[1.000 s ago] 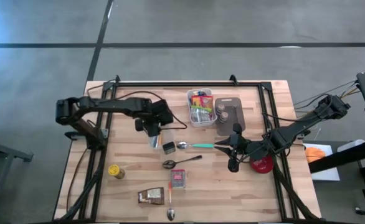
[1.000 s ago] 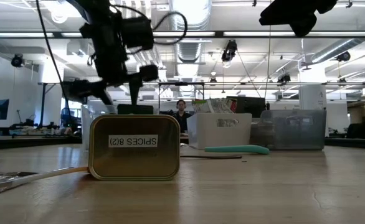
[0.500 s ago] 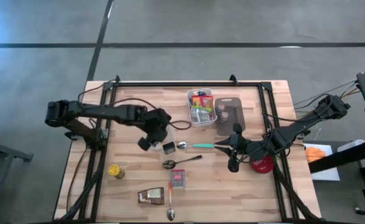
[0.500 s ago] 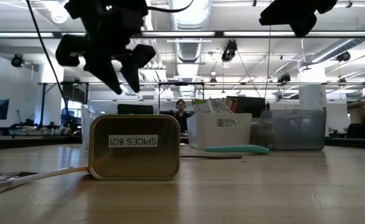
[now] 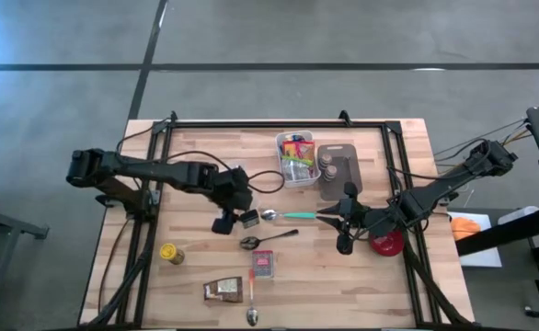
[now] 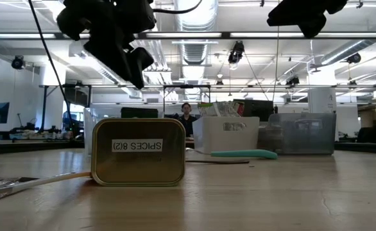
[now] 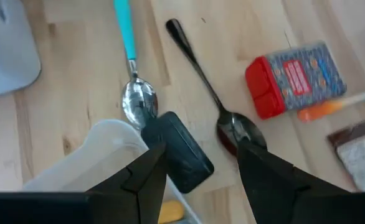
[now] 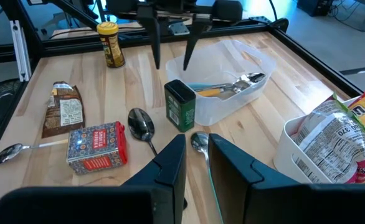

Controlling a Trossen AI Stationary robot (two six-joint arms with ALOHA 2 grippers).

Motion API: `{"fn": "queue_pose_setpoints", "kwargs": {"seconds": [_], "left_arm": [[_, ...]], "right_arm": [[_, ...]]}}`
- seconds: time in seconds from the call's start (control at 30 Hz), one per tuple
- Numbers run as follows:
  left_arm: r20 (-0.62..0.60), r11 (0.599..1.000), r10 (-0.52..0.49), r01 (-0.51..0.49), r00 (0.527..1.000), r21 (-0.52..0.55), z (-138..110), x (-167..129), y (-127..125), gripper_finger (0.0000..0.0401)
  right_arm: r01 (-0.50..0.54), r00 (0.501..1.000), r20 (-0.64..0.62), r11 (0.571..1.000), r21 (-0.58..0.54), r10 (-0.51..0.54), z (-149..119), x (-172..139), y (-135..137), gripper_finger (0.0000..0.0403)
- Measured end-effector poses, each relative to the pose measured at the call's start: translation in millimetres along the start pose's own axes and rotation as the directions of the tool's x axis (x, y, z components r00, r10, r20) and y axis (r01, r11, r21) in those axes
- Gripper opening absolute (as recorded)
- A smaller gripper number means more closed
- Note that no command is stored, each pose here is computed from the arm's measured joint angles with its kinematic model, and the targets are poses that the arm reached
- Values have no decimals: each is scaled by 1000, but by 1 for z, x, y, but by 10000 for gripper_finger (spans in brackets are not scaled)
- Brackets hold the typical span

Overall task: Pick & Place Food Item
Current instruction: Adjust the transparent bin on the table

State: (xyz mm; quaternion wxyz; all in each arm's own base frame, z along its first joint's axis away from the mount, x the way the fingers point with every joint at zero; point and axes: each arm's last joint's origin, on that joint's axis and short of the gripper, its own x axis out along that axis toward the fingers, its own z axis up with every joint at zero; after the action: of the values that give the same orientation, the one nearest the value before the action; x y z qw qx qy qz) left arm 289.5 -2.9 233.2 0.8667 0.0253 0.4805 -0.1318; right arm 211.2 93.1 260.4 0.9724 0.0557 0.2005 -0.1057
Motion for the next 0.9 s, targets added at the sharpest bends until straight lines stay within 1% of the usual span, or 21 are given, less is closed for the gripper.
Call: {"fn": "queue_pose_setpoints", "kwargs": {"seconds": [0.1,0.2,0.23,0.3,0.37,0.4,0.43,0.5,0.53,0.57,0.7,0.8,0.83,0.9], "left_arm": [[9,998,3,-2,1000,-61,1,0,1,195],[62,998,13,-9,998,-56,6,0,1,195],[66,997,13,-8,998,-74,6,0,1,195],[77,989,14,-2,997,-149,8,0,0,195],[83,967,13,9,996,-253,8,0,0,195],[91,949,13,16,996,-316,9,0,0,195],[92,920,12,25,996,-390,9,1,-1,195],[88,832,9,41,996,-553,9,1,-2,195],[89,796,16,41,996,-604,9,1,-3,195],[92,781,34,31,995,-624,9,2,-2,195],[102,777,93,-8,990,-629,10,2,0,195],[102,774,95,-9,990,-633,7,5,-1,195],[104,777,93,-7,990,-629,7,7,-2,195],[107,802,88,-7,990,-597,6,10,-4,195]], "right_arm": [[0,1000,0,1000,0,0,0,0,0,67],[0,1000,0,1000,0,0,0,0,0,67],[0,1000,0,1000,0,0,0,0,0,67],[0,1000,0,1000,0,0,0,0,0,67],[0,1000,0,1000,0,0,0,0,0,67],[0,1000,0,1000,0,0,0,0,0,67],[0,1000,0,1000,0,0,0,0,0,67],[0,1000,0,1000,0,0,0,0,0,67],[0,1000,0,1000,0,0,0,0,0,67],[0,1000,0,1000,0,0,0,0,0,67],[0,1000,0,1000,0,0,0,0,0,67],[0,1000,0,1000,0,0,0,0,0,67],[0,1000,0,1000,0,0,0,0,0,67],[0,1000,0,1000,0,0,0,0,0,67]]}}
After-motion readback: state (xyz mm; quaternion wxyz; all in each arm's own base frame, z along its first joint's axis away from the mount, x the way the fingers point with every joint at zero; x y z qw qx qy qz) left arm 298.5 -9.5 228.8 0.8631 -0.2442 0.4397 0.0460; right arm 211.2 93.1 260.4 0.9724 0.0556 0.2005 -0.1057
